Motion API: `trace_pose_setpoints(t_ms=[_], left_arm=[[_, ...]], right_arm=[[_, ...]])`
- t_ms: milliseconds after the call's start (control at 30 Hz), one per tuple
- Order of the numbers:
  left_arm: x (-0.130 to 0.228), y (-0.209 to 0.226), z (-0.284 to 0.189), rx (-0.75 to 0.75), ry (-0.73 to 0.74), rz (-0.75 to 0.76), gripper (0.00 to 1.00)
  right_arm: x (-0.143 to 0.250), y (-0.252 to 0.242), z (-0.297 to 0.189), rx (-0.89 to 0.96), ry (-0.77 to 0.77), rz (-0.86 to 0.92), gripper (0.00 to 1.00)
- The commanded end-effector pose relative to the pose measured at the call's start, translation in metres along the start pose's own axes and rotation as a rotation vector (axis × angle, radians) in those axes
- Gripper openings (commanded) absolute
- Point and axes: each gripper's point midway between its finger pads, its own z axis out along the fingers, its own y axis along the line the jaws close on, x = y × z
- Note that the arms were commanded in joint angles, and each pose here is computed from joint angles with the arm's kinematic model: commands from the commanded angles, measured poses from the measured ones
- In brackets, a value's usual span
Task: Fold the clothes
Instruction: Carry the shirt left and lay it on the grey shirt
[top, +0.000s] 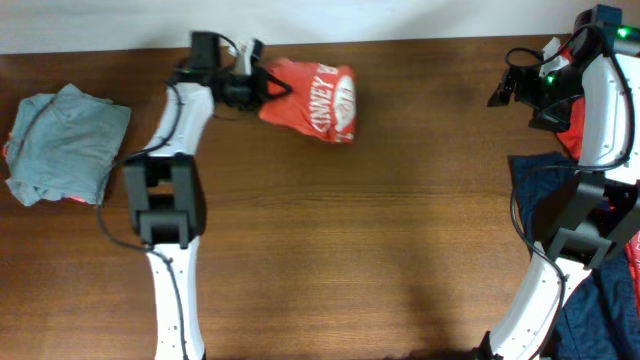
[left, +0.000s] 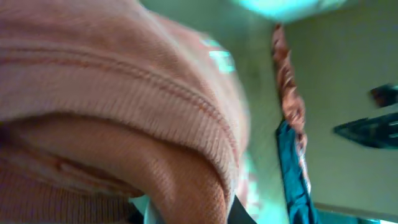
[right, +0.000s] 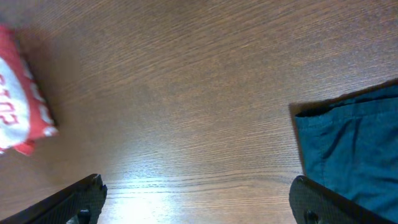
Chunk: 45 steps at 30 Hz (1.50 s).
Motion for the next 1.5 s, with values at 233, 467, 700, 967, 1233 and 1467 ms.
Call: trace_pose_setpoints(t_ms=[233,467,700,967,1233,1467], left_arm=[[-0.082,-0.129,-0.188,-0.053,-0.365,0.201,0.00],[-0.087,-0.118,-0.334,-0.444,-0.660,0.101,0.01],[-0.050,-0.054,-0.462,-0.753,-0.876,-0.196,0.01],[-0.035,0.019,-0.489,-0.801,-0.924,-0.367,0.01],[-0.040,0.089,-0.478,-0.732,-0.962,-0.569,0.01],[-0.058,0.114,-0.467,-0.639,-0.985,-0.570,0.01]], right_arm=[[-0.004,0.006,-0.016,0.006,-0.047,-0.031,0.99],[-0.004,0.006,-0.016,0.006,-0.046,-0.031,0.99],[-0.003,0.007,-0.016,0.006,-0.043,-0.030,0.99],[0.003,0.006,-0.015,0.007,-0.019,-0.023,0.99],[0.009,0.006,-0.015,0.009,0.005,-0.015,0.99],[0.011,0.005,-0.016,0.009,0.014,-0.012,0.99]])
